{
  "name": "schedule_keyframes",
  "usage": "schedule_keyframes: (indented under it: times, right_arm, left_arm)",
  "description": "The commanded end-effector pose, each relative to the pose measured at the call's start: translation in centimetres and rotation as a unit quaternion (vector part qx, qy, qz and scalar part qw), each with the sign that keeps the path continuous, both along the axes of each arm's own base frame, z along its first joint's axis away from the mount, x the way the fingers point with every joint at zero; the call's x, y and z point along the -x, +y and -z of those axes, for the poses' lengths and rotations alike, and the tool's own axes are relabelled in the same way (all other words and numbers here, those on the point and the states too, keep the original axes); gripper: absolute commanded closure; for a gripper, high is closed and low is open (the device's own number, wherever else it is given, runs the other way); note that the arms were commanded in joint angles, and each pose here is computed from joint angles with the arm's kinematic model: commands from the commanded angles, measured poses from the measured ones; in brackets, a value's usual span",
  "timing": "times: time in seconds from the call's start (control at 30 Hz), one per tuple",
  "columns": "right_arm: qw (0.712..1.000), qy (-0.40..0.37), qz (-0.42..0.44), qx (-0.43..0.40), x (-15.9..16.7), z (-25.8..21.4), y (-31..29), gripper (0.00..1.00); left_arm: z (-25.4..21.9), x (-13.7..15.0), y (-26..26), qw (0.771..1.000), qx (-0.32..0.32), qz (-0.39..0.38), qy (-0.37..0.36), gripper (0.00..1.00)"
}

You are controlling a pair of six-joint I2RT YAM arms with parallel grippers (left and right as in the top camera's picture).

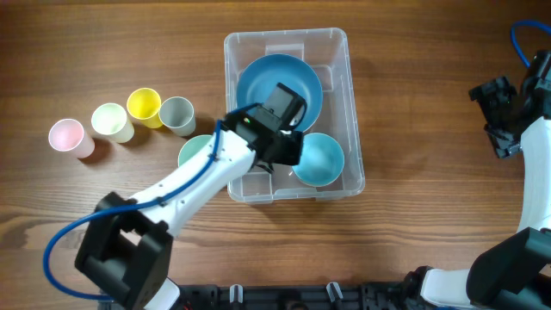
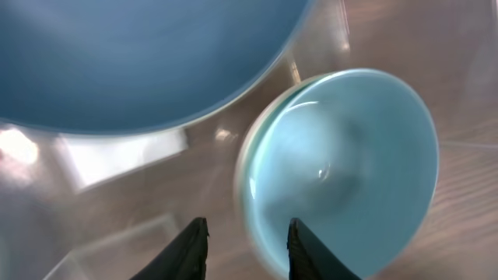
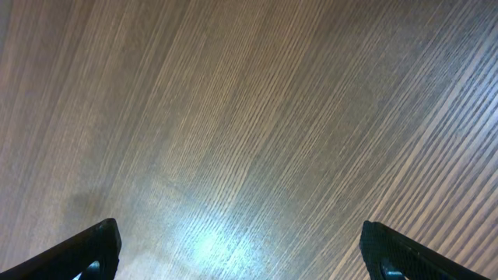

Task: Pack container
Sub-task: 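Place the light blue bowl into the container on the mint bowl, then grasp the green bowl with the left gripper and lift it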

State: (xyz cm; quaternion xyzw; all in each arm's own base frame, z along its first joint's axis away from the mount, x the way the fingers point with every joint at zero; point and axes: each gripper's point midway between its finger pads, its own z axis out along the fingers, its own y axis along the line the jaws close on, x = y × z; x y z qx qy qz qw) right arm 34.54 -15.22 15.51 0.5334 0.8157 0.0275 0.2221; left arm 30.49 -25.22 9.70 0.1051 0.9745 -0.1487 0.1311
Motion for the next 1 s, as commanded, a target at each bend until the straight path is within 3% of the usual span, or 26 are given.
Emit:
schedule_keyframes:
  times: [0.0,0.1,0.2,0.4,0.5,0.6,0.73,0.77,0.87,0.97]
  right_arm:
    - [1.000,0.001,0.006,-0.006,-0.1,0.3,0.0,0.00]
    - [1.000,0.001,0.006,-0.006,-0.1,0.3,0.0,0.00]
    - [1.000,0.001,0.006,-0.006,-0.1,0.3,0.0,0.00]
    - [1.000,0.000,0.006,-0.006,-0.2,0.2,0.0,0.00]
    - [1.000,0.000,0.006,-0.006,-0.2,0.2,0.0,0.00]
    - [1.000,0.000,0.006,-0.006,-0.2,0.2,0.0,0.00]
    - [1.000,0.000,0.006,-0.006,-0.2,0.2,0.0,0.00]
    - [1.000,0.000,0.006,-0.006,-0.2,0.2,0.0,0.00]
    - [1.000,0.000,0.006,-0.006,-0.2,0.2,0.0,0.01]
    - [1.000,0.000,0.006,-0.006,-0.2,0.2,0.0,0.00]
  left_arm:
    - [-8.2,-3.0,4.9,0.995,0.008,-0.073,-0.069,0.64]
    - [-9.3,-2.3,11.6,0.983,-0.031,-0.177,-0.047,0.51]
    - [-8.0,-0.6,17.8,0.951,-0.052,-0.302,0.031,0.49]
    - [-0.8,1.1,21.1,0.921,-0.052,-0.368,0.113,0.48]
    - [4.4,3.0,21.8,0.910,-0.053,-0.388,0.133,0.46]
    - [6.1,3.7,22.4,0.907,-0.060,-0.394,0.134,0.46]
    - [7.9,4.1,22.5,0.905,-0.055,-0.401,0.128,0.55]
    - [7.9,4.1,22.5,0.905,-0.055,-0.402,0.128,0.61]
    - [7.8,4.1,22.4,0.904,-0.053,-0.403,0.129,0.96]
    - [6.3,4.3,22.8,0.900,-0.058,-0.409,0.139,0.96]
